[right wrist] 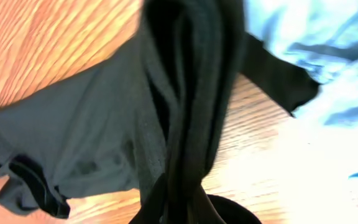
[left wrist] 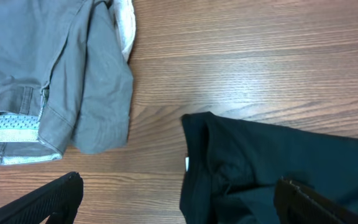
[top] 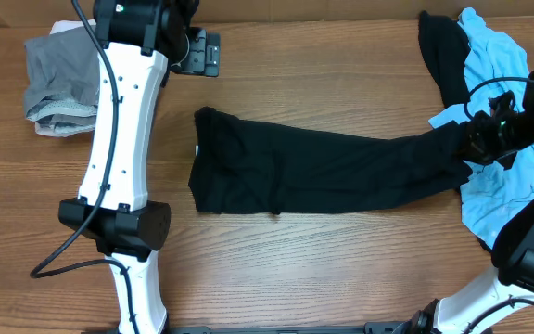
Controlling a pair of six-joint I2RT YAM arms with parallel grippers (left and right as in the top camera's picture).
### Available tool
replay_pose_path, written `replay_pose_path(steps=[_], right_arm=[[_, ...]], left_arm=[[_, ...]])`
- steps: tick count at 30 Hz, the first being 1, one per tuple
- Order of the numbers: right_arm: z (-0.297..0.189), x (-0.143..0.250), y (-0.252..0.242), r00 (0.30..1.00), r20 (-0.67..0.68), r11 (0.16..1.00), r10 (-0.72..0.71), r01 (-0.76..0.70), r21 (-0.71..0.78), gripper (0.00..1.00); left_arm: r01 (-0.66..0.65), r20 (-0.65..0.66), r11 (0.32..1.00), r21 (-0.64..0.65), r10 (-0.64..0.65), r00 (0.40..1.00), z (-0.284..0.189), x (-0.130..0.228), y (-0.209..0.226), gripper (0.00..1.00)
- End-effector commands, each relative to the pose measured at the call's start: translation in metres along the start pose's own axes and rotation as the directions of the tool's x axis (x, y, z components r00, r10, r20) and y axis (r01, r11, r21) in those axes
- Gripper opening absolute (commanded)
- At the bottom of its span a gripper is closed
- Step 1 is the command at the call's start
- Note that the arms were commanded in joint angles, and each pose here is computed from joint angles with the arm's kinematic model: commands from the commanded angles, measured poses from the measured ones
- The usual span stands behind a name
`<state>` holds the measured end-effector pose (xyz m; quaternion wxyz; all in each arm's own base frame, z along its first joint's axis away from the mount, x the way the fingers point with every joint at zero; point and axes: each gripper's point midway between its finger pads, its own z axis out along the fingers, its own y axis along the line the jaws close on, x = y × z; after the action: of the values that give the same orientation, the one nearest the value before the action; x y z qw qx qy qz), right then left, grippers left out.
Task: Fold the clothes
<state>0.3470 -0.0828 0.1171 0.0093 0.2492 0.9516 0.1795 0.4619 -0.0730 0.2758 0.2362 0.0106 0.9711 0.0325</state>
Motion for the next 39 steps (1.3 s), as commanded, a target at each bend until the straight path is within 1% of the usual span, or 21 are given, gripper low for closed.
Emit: replay_pose_path(steps=[1,8,11,15,21,31,32,33,34,35,39], right_arm=[[-0.009,0.003,0.034,0.993,0.03,0.992,-0.117,0.119,-0.045,0.04],[0.014,0.033,0.091,0.96,-0.041,0.96,-0.278,0.277,-0.043,0.04],[0.027,0.054,0.12,0.927,-0.078,0.93,-0.368,0.365,-0.048,0.04],[0.045,0.077,0.155,0.891,-0.095,0.896,-0.443,0.442,-0.033,0.04],[0.068,0.1,0.183,0.863,-0.103,0.868,-0.494,0.496,-0.007,0.04],[0.101,0.129,0.207,0.825,-0.16,0.836,-0.542,0.549,-0.006,0.04],[0.104,0.132,0.211,0.819,-0.161,0.83,-0.551,0.557,-0.008,0.07],[0.105,0.135,0.214,0.813,-0.159,0.825,-0.56,0.565,-0.011,0.13],[0.107,0.138,0.217,0.807,-0.156,0.819,-0.569,0.574,-0.014,0.22],[0.108,0.141,0.22,0.8,-0.157,0.811,-0.58,0.585,-0.017,0.29],[0.11,0.153,0.225,0.781,-0.173,0.795,-0.601,0.606,-0.022,0.46]], left_arm=[[0.02,0.026,1.0,-0.011,-0.02,0.999,-0.006,-0.005,0.006,1.0],[0.025,0.047,1.0,-0.004,-0.024,0.999,-0.006,-0.01,0.005,1.0],[0.024,0.046,1.0,-0.005,-0.024,0.999,-0.006,-0.01,0.005,1.0],[0.024,0.044,1.0,-0.004,-0.024,0.999,-0.006,-0.009,0.005,1.0],[0.023,0.037,1.0,0.001,-0.023,0.999,-0.006,-0.008,0.004,1.0],[0.022,0.038,1.0,0.001,-0.022,0.999,-0.006,-0.008,0.004,1.0],[0.022,0.038,1.0,0.001,-0.022,0.999,-0.006,-0.008,0.004,1.0],[0.022,0.038,1.0,0.001,-0.022,0.999,-0.006,-0.008,0.004,1.0],[0.023,0.038,1.0,0.001,-0.023,0.999,-0.006,-0.008,0.004,1.0],[0.023,0.037,1.0,0.001,-0.023,0.999,-0.006,-0.008,0.004,1.0],[0.021,0.03,1.0,0.004,-0.022,0.999,-0.006,-0.006,0.003,1.0]])
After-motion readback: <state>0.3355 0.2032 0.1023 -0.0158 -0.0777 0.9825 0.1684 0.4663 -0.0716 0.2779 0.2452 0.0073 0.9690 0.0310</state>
